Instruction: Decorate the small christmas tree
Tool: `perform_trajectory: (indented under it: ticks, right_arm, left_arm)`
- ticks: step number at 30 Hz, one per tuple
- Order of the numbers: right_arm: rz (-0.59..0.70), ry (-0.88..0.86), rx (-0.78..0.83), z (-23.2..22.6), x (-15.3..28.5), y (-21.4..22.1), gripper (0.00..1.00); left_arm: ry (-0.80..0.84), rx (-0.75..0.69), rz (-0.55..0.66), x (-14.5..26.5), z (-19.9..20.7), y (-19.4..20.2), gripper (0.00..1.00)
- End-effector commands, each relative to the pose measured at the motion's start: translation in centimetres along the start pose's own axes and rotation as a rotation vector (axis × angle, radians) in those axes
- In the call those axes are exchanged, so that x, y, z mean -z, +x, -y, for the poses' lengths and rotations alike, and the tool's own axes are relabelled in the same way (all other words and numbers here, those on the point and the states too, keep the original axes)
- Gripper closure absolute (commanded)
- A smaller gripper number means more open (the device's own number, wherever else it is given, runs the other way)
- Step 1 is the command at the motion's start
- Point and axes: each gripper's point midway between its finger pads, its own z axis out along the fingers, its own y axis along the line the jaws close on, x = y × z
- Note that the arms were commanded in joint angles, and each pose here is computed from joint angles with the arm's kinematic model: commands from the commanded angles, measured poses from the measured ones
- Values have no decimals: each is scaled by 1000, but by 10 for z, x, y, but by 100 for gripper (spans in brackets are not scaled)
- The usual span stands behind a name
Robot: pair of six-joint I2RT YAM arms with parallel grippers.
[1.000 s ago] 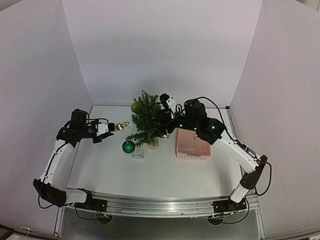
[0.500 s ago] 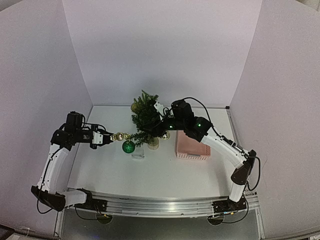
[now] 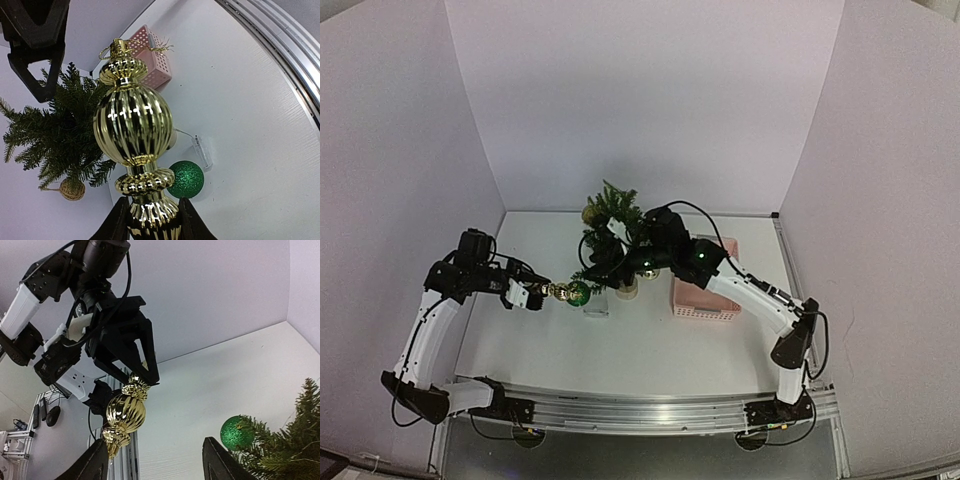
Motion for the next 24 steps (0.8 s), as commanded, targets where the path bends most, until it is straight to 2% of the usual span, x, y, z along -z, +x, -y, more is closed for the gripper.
perform_trajectory:
  ticks: [1, 8, 15, 24]
  right_arm:
    - [-14, -100, -52, -14, -7, -3, 40]
    - [-44, -151, -85, -22, -8, 4, 46]
    - [-70, -236, -126, -33, -10, 8, 46]
    - [-107, -171, -176, -19, -21, 21, 50]
  left_arm:
    - [18, -29, 3, -2, 4, -2, 94]
    - [23, -18, -3, -5, 5, -1, 94]
    - [24, -17, -18, -7, 5, 2, 94]
    - [22, -20, -16, -9, 4, 2, 94]
